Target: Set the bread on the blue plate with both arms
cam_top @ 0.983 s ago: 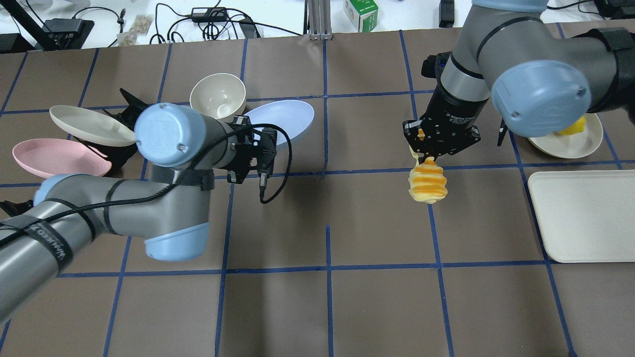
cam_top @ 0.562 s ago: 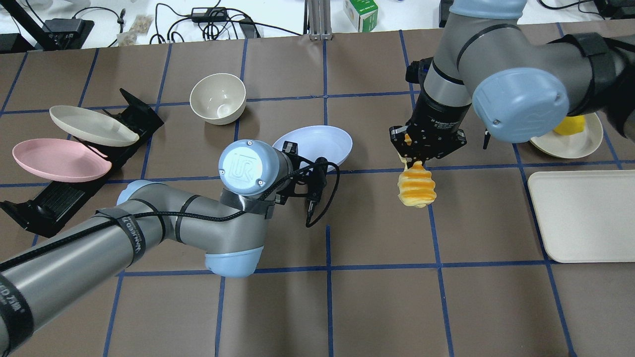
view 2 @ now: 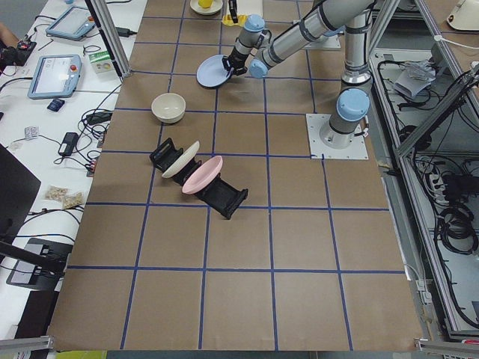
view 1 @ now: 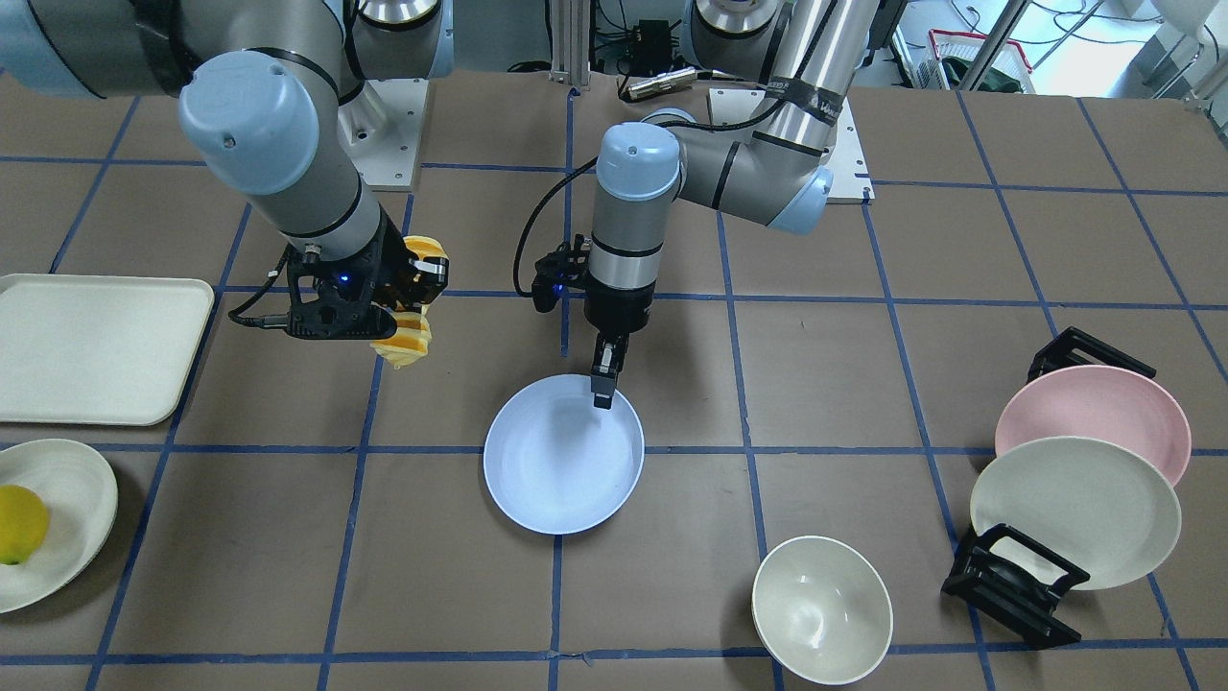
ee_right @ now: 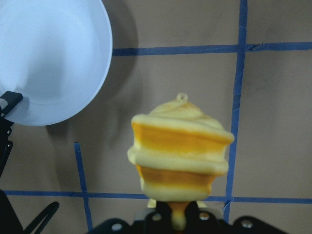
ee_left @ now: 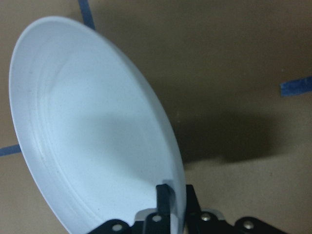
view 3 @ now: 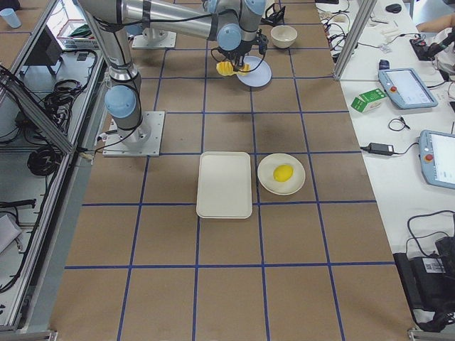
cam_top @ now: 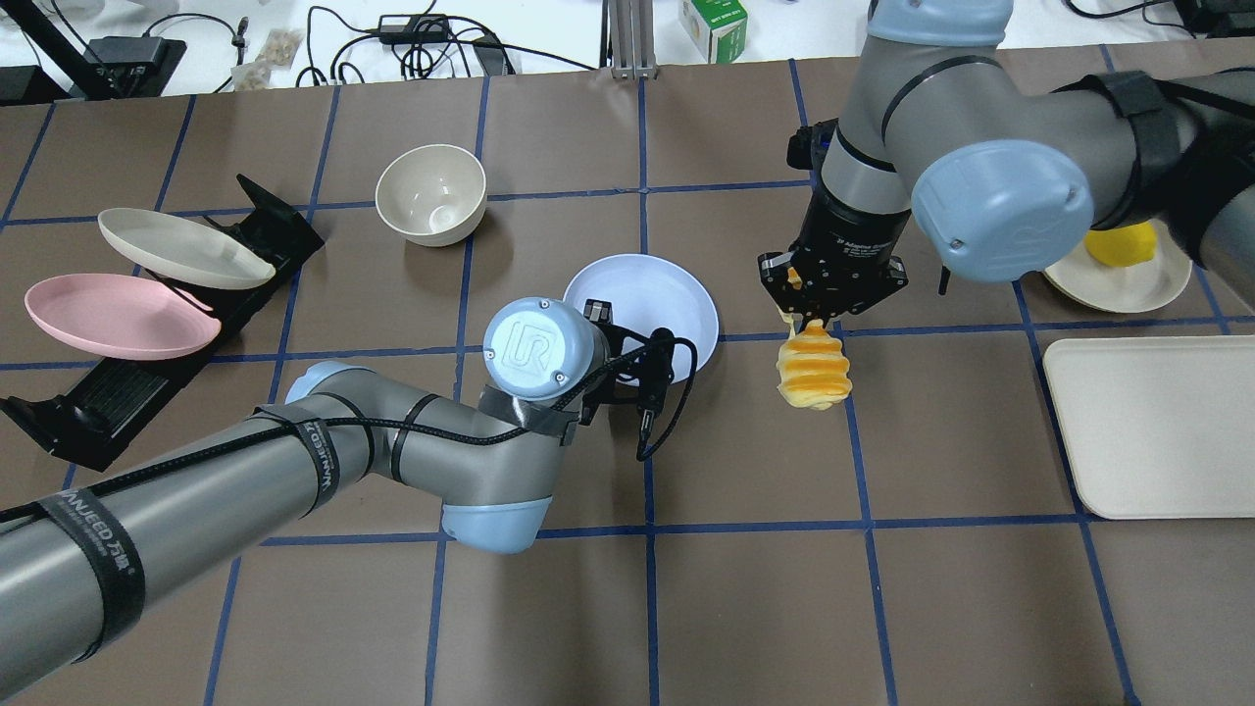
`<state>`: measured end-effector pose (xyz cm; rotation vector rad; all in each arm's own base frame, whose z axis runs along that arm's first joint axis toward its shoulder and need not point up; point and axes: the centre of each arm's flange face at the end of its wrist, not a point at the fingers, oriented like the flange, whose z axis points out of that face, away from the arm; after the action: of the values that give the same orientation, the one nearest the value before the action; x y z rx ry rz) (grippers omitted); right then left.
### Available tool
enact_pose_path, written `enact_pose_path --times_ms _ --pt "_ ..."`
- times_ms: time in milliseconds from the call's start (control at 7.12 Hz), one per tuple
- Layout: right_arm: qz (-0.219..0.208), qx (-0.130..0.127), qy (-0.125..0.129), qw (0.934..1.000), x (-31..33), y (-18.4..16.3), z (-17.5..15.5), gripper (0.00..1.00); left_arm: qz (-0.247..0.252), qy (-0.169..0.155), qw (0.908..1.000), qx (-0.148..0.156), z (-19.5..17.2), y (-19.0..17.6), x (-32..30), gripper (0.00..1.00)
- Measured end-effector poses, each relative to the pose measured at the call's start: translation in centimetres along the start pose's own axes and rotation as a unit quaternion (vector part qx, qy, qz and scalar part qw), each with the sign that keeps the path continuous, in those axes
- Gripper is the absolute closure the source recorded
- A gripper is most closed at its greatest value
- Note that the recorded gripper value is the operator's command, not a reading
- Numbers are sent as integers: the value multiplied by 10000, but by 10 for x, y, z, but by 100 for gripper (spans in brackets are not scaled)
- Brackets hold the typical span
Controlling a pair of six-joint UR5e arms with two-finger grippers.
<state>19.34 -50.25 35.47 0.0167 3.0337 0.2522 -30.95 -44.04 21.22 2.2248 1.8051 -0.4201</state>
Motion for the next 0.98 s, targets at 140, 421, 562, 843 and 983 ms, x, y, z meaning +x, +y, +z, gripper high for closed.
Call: enact_pose_path --times_ms 140,421,562,843,983 --pt "-19 123 -23 9999 -2 -12 7 100 -238 -9 9997 -27 -14 10 -15 12" --pt "-67 337 -31 9994 -14 -27 18 100 -773 389 9961 -174 -75 45 -71 12" --pt "-1 452 -34 9990 -27 -31 26 100 -996 665 9924 -269 -124 66 -105 12" --pt "82 693 -80 9975 -65 -46 52 100 -1820 946 9774 -505 -212 125 -146 12" --pt "50 740 -111 9972 -86 -56 63 100 -2501 854 9624 -625 -239 150 -150 4"
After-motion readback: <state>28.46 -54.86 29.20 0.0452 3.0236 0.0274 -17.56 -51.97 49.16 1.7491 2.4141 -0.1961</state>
